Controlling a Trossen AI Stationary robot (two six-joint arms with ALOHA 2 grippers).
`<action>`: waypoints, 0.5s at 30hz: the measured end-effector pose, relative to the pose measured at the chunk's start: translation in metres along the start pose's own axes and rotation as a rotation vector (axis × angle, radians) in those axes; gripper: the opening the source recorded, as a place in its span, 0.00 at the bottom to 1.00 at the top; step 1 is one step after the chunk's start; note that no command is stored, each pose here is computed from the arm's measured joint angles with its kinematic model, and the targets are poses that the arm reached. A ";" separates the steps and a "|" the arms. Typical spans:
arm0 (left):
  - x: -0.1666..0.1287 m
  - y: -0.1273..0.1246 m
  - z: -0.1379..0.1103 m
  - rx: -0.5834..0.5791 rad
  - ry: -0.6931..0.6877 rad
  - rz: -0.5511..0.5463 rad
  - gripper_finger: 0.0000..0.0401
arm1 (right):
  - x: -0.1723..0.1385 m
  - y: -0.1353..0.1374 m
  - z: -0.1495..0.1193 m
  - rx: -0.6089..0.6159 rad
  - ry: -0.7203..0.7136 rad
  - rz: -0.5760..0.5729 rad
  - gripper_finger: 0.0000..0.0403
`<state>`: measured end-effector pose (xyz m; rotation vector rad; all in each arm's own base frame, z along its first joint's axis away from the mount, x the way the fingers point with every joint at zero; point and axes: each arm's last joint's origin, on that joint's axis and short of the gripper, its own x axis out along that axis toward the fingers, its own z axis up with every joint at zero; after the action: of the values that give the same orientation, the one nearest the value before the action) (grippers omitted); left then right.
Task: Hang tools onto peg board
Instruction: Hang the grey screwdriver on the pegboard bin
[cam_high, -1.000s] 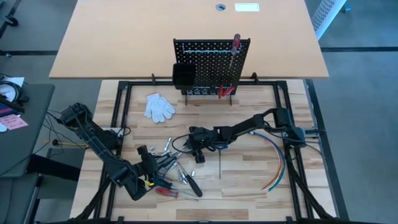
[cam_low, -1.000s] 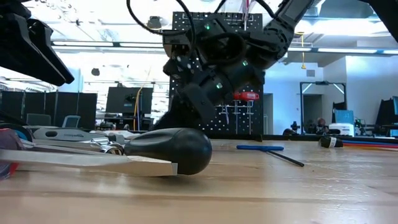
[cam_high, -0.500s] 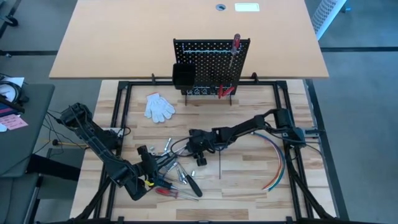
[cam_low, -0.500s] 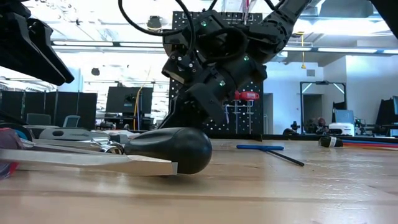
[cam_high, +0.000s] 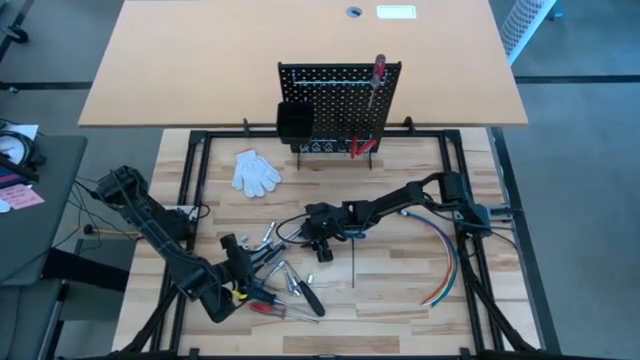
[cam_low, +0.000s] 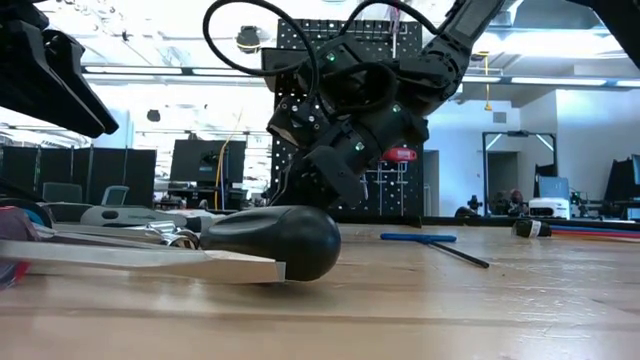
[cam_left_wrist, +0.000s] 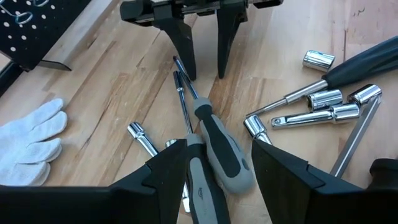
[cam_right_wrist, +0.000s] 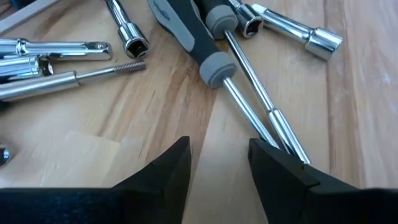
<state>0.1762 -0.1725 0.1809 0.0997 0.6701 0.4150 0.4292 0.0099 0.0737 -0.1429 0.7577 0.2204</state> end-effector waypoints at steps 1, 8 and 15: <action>0.000 0.000 0.000 0.000 0.000 0.000 0.44 | 0.001 0.000 -0.001 -0.001 0.003 0.000 0.42; 0.000 0.000 0.000 -0.001 -0.001 -0.001 0.44 | 0.001 -0.007 -0.005 0.046 0.021 -0.013 0.27; 0.000 0.000 0.000 0.000 0.000 0.000 0.44 | 0.001 -0.012 -0.006 0.081 0.019 -0.034 0.03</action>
<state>0.1764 -0.1725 0.1809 0.0995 0.6698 0.4148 0.4288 -0.0026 0.0697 -0.0813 0.7811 0.1564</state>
